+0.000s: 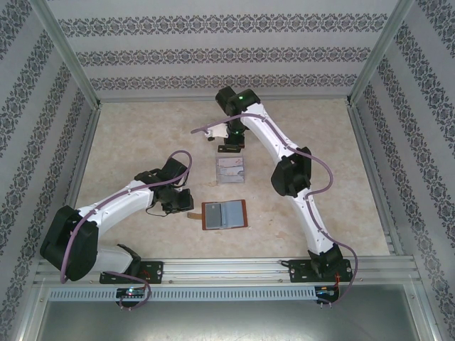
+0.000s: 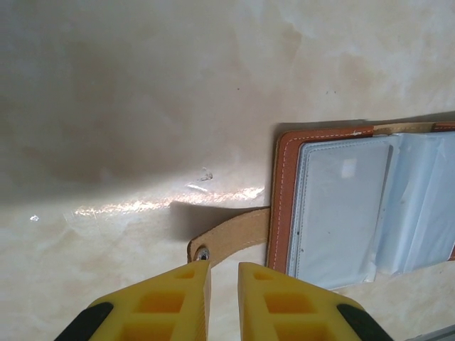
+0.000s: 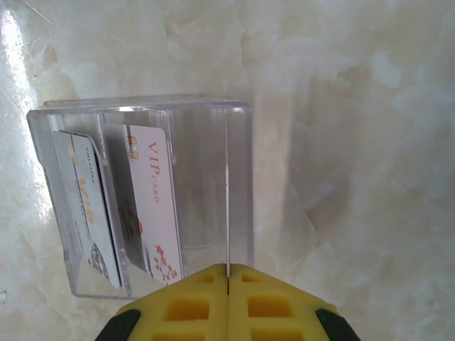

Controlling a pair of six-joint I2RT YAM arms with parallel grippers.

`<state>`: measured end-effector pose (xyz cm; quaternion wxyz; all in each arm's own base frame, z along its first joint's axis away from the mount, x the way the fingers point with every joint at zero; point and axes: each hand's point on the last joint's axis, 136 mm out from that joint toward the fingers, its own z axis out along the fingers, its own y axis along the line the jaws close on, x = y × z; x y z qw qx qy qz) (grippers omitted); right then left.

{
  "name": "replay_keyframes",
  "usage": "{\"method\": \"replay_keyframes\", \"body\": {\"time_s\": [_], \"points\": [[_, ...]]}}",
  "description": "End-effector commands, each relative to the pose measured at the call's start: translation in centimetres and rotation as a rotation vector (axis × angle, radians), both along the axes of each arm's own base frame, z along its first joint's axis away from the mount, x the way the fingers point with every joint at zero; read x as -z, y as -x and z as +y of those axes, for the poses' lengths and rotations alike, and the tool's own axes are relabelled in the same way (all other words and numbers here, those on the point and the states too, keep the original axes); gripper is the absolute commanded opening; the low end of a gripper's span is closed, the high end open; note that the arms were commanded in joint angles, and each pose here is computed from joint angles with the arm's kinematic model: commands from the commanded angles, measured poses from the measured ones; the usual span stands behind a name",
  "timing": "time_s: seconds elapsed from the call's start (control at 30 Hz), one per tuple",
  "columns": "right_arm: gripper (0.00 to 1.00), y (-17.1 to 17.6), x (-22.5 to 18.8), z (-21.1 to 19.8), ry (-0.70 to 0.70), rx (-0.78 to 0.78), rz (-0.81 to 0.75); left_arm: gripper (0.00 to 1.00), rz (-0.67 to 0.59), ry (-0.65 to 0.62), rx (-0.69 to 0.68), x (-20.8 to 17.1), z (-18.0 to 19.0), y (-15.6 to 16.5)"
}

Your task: Take the credit cards out of the card holder

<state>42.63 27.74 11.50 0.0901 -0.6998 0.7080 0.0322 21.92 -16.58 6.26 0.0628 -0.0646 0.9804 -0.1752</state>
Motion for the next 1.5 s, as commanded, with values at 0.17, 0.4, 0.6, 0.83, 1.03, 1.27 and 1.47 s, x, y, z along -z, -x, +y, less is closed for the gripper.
{"method": "replay_keyframes", "body": {"time_s": [0.17, 0.4, 0.6, 0.83, 1.03, 1.27, 1.47], "points": [[0.00, 2.7, 1.3, 0.7, 0.007, -0.033, 0.118, 0.17, -0.005, -0.021, -0.021, -0.6, 0.8, -0.1], [0.00, 4.8, 1.2, 0.3, 0.031, -0.016, 0.199, 0.17, -0.007, -0.020, -0.018, -0.5, 0.9, 0.1], [0.00, 5.4, 1.8, 0.6, 0.027, -0.006, 0.239, 0.17, -0.006, -0.021, -0.013, -0.4, 0.9, 0.2], [0.08, 4.7, 2.9, 1.0, 0.026, -0.018, 0.221, 0.17, 0.000, -0.022, -0.012, -0.4, 0.8, 0.2], [0.13, 1.9, 1.5, 1.1, 0.014, -0.007, 0.087, 0.17, -0.007, -0.026, -0.010, -0.7, 0.8, -0.2], [0.19, 0.3, -0.9, 1.1, -0.011, 0.005, -0.016, 0.17, -0.013, -0.023, -0.006, -1.0, 0.7, -0.3], [0.20, -1.0, -0.3, 1.0, 0.003, 0.034, -0.064, 0.17, -0.006, -0.021, -0.003, -0.8, 0.5, -0.4]]}}
